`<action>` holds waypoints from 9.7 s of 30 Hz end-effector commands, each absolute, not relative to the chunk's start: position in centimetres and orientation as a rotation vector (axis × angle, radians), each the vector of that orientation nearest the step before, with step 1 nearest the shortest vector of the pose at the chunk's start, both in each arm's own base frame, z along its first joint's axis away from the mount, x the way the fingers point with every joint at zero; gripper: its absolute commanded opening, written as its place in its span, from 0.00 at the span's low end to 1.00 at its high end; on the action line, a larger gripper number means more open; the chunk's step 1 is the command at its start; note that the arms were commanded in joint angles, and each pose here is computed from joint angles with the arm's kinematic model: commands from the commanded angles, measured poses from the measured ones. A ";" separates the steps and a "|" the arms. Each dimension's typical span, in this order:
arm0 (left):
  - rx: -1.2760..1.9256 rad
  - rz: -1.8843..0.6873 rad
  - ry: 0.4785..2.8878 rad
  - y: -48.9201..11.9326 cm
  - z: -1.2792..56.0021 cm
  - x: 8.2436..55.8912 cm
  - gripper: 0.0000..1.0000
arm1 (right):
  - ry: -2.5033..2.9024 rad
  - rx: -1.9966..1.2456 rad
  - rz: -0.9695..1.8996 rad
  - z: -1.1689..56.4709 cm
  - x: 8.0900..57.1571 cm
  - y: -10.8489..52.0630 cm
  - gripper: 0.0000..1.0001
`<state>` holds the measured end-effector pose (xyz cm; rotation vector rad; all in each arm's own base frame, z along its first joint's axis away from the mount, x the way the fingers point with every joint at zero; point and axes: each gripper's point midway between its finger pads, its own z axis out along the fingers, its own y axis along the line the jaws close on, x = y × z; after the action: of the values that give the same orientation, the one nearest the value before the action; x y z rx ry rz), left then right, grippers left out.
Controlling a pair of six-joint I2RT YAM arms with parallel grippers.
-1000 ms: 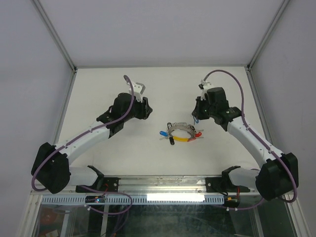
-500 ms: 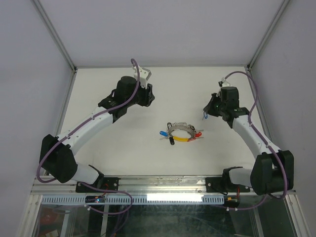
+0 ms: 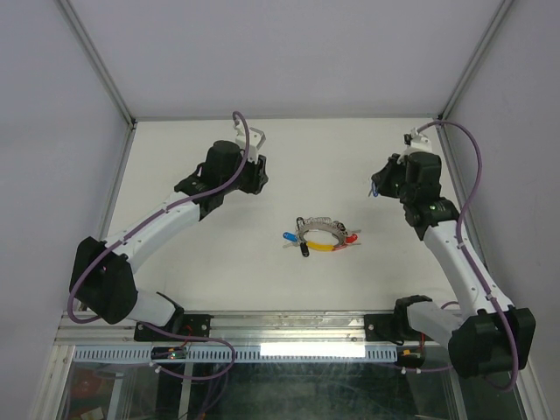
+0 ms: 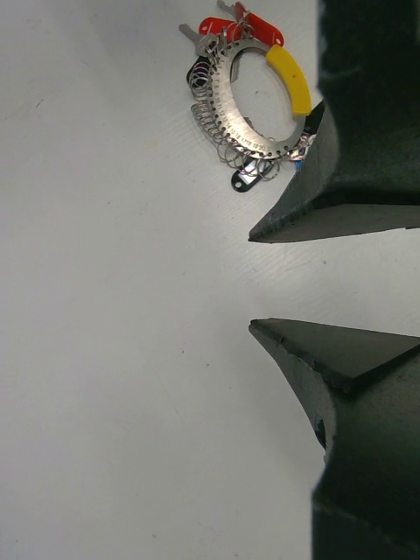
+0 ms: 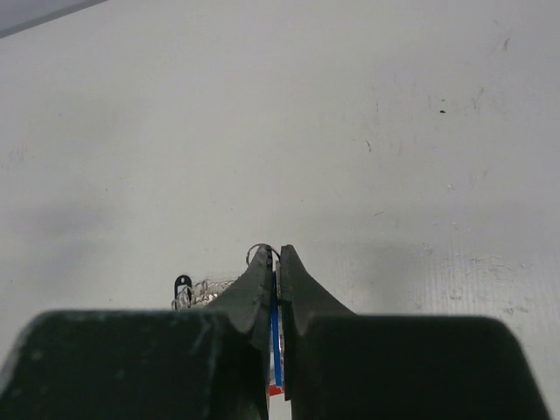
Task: Put the keys on the keyring
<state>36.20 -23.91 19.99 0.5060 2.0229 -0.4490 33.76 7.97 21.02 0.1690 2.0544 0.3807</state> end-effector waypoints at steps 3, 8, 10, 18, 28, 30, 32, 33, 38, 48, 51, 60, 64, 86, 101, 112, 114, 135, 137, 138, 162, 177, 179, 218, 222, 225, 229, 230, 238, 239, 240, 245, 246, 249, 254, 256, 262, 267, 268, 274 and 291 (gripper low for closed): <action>0.504 -0.396 1.972 -23.3 21.1 37.2 0.39 | 2.100 0.196 0.285 21.0 35.1 6.8 0.01; 0.505 -0.386 1.974 -23.1 21.0 37.2 0.39 | 2.164 0.220 0.293 18.9 35.0 7.1 0.03; 0.516 -0.379 2.008 -23.3 19.7 37.5 0.39 | 2.201 0.244 0.251 17.7 34.9 6.5 0.04; 0.504 -0.363 2.012 -23.0 19.8 37.5 0.39 | 2.419 0.353 0.171 10.1 34.7 6.1 0.04; 0.502 -0.343 2.006 -22.7 20.0 37.4 0.39 | 2.562 0.365 0.129 4.5 33.8 6.1 0.13; 0.504 -0.341 2.011 -22.7 19.8 37.4 0.39 | 2.572 0.358 0.138 4.0 33.6 6.2 0.15; 0.507 -0.340 2.015 -22.7 19.7 37.4 0.40 | 2.584 0.355 0.130 3.6 33.4 6.1 0.18; 0.510 -0.341 2.016 -22.7 19.6 37.4 0.39 | 2.587 0.354 0.127 3.5 33.3 6.0 0.19; 0.553 -0.360 2.019 -23.3 19.2 37.1 0.40 | 2.568 0.367 0.129 3.6 33.0 5.9 0.26; 0.854 -0.385 1.927 -29.9 17.6 31.7 0.45 | 2.391 0.433 0.094 7.3 33.3 4.5 0.41; 0.957 -0.487 1.900 -32.8 17.1 29.1 0.47 | 2.349 0.426 0.143 8.5 33.0 4.7 0.51; 1.155 -0.692 1.817 -40.3 14.8 23.8 0.54 | 2.302 0.367 0.240 10.1 31.6 5.7 0.53; 1.302 -0.669 1.789 -42.4 12.0 22.4 0.54 | 2.291 0.356 0.271 10.7 31.2 6.0 0.53; 1.568 -0.517 1.735 -45.0 5.9 22.8 0.50 | 2.291 0.303 0.354 11.2 30.7 7.2 0.53; 1.712 -0.454 1.795 -42.9 1.4 21.7 0.32 | 2.289 0.286 0.383 11.7 30.5 7.6 0.53; 1.717 -0.370 1.967 -36.6 -0.2 19.2 0.00 | 2.285 0.280 0.412 11.9 30.6 8.0 0.53; 1.669 -0.357 1.988 -35.8 0.3 19.1 0.00 | 2.285 0.280 0.419 11.9 30.6 8.1 0.53; 1.358 -0.525 1.897 -35.1 6.6 18.3 0.29 | 2.305 0.121 0.657 11.6 29.2 11.6 0.50; 1.309 -0.545 1.863 -35.2 8.4 18.6 0.35 | 2.305 0.115 0.656 11.7 29.1 11.6 0.51; 1.276 -0.549 1.842 -35.3 9.6 18.8 0.37 | 2.303 0.113 0.659 11.7 29.1 11.6 0.51; 0.715 -0.334 1.972 -25.3 20.7 34.1 0.43 | 2.445 0.121 0.695 11.5 28.3 21.5 0.37; 0.707 -0.197 2.001 -22.7 18.6 33.9 0.45 | 2.633 -0.025 0.433 7.5 27.1 24.8 0.31; 0.703 -0.186 1.999 -22.5 18.7 34.0 0.45 | 2.641 -0.014 0.383 7.2 27.0 24.2 0.31; 0.741 -0.223 1.978 -23.0 18.9 33.5 0.45 | 2.552 -0.428 0.494 9.1 26.6 27.5 0.00; 0.732 -0.250 1.941 -23.2 19.9 33.3 0.45 | 2.477 -0.488 0.556 10.7 26.7 28.2 0.00; 0.739 -0.291 1.906 -23.7 20.8 33.0 0.46 | 2.451 -0.501 0.570 11.3 26.9 28.5 0.00; 0.717 -0.314 1.858 -23.8 22.3 32.9 0.46 | 2.366 -0.537 0.606 12.9 27.3 28.9 0.00; 0.711 -0.315 1.844 -23.7 22.7 32.8 0.46 | 2.329 -0.551 0.619 13.5 27.4 29.0 0.00; 0.678 -0.415 1.618 -23.1 27.4 30.2 0.57 | 2.009 -0.615 0.665 19.2 27.6 28.5 0.00; 0.663 -0.431 1.578 -22.9 28.2 29.8 0.59 | 1.991 -0.627 0.656 19.6 27.5 28.3 0.00; 0.647 -0.447 1.542 -22.8 28.8 29.4 0.61 | 1.973 -0.636 0.647 20.1 27.4 28.0 0.00; 0.631 -0.521 1.418 -23.2 30.7 28.3 0.69 | 1.781 -0.760 0.628 22.0 26.3 27.1 0.00; 0.642 -0.541 1.407 -23.5 30.8 28.1 0.70 | 1.724 -0.779 0.622 22.8 26.0 26.9 0.00; 0.693 -0.614 1.339 -24.7 30.8 27.1 0.75 | 1.629 -0.875 0.593 23.1 25.2 26.5 0.00; 0.777 -0.824 1.254 -27.1 30.1 24.1 0.87 | 1.530 -1.000 0.638 23.1 23.0 26.7 0.00; 0.790 -0.892 1.259 -27.6 29.6 23.3 0.90 | 1.505 -1.035 0.668 22.6 22.2 26.8 0.00; 0.701 -1.044 1.285 -28.1 27.8 21.6 0.83 | 1.553 -1.054 0.785 20.8 20.3 27.3 0.00; 0.670 -1.035 1.241 -28.1 26.4 20.4 0.77 | 1.538 -1.123 0.878 19.8 18.3 27.7 0.00; 0.672 -1.028 1.242 -28.2 26.1 20.3 0.78 | 1.541 -1.112 0.894 19.6 18.2 27.7 0.00; 0.656 -0.999 1.240 -28.5 24.9 20.0 0.83 | 1.479 -1.185 0.931 19.6 16.8 27.8 0.00; 0.925 -0.874 1.000 -29.3 21.1 17.5 0.57 | 1.335 -1.163 0.898 20.9 17.1 27.9 0.00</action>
<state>18.70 -28.79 17.95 0.8686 1.2135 -0.8882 17.00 27.09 17.42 -1.1740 1.5134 0.8985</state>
